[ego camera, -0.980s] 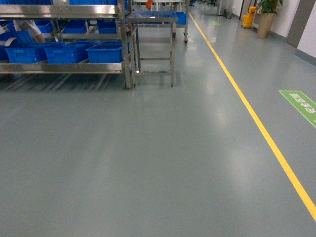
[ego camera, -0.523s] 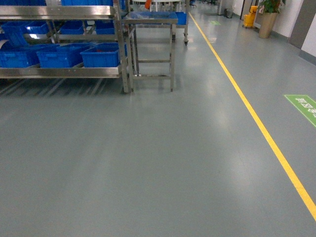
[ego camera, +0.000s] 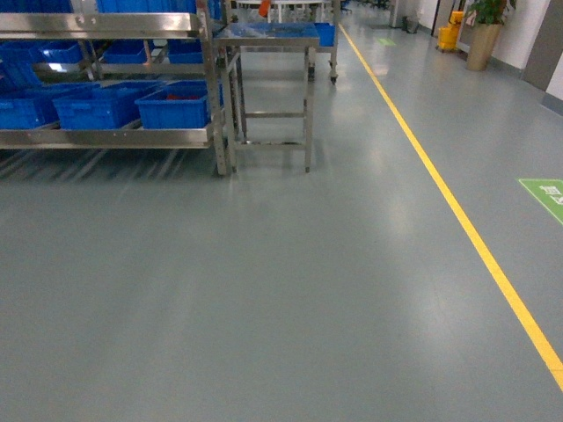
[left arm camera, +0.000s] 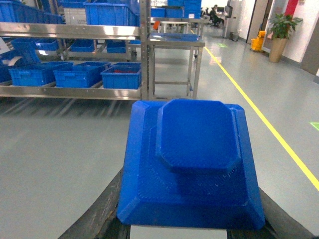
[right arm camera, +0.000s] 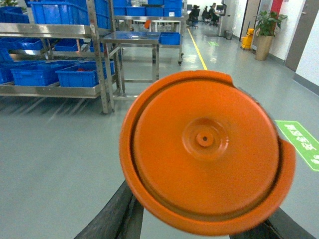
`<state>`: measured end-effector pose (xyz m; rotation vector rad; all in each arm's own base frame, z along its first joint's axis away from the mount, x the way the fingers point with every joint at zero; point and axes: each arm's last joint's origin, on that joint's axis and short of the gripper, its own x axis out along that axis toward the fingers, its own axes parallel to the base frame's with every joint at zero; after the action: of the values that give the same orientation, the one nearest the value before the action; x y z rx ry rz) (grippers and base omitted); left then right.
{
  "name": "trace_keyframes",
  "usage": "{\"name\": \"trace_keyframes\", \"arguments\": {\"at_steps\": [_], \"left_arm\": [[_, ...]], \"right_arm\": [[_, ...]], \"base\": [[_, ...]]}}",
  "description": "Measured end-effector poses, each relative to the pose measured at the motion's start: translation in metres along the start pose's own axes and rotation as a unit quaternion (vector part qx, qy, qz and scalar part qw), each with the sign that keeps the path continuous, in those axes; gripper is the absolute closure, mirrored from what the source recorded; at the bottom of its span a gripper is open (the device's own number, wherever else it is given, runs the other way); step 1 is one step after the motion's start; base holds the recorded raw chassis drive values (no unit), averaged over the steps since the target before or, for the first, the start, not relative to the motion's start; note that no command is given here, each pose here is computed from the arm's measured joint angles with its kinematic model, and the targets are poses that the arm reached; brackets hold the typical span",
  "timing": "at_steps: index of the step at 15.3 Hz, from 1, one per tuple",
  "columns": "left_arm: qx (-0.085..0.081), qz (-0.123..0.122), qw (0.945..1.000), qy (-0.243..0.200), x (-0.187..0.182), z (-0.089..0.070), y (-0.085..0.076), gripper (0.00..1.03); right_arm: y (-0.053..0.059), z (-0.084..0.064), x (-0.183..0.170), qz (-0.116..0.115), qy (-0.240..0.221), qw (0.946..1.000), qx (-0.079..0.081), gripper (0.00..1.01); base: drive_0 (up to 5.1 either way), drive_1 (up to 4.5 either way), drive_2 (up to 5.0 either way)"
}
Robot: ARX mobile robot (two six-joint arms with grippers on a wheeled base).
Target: Sort blue parts and orange caps into right shelf containers
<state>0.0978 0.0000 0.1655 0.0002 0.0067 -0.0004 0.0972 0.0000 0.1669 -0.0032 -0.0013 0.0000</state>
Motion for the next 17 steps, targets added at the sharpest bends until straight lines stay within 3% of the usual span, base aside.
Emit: {"name": "trace_keyframes", "arguments": {"at_steps": [17], "left_arm": [[0.000, 0.000, 1.0000, 0.000, 0.0000, 0.0000, 0.0000, 0.60]], "right_arm": [[0.0000, 0.0003, 0.0000, 0.000, -0.001, 1.0000, 0.000, 0.60]], "base": [[0.0, 4.22, -4.3]]}}
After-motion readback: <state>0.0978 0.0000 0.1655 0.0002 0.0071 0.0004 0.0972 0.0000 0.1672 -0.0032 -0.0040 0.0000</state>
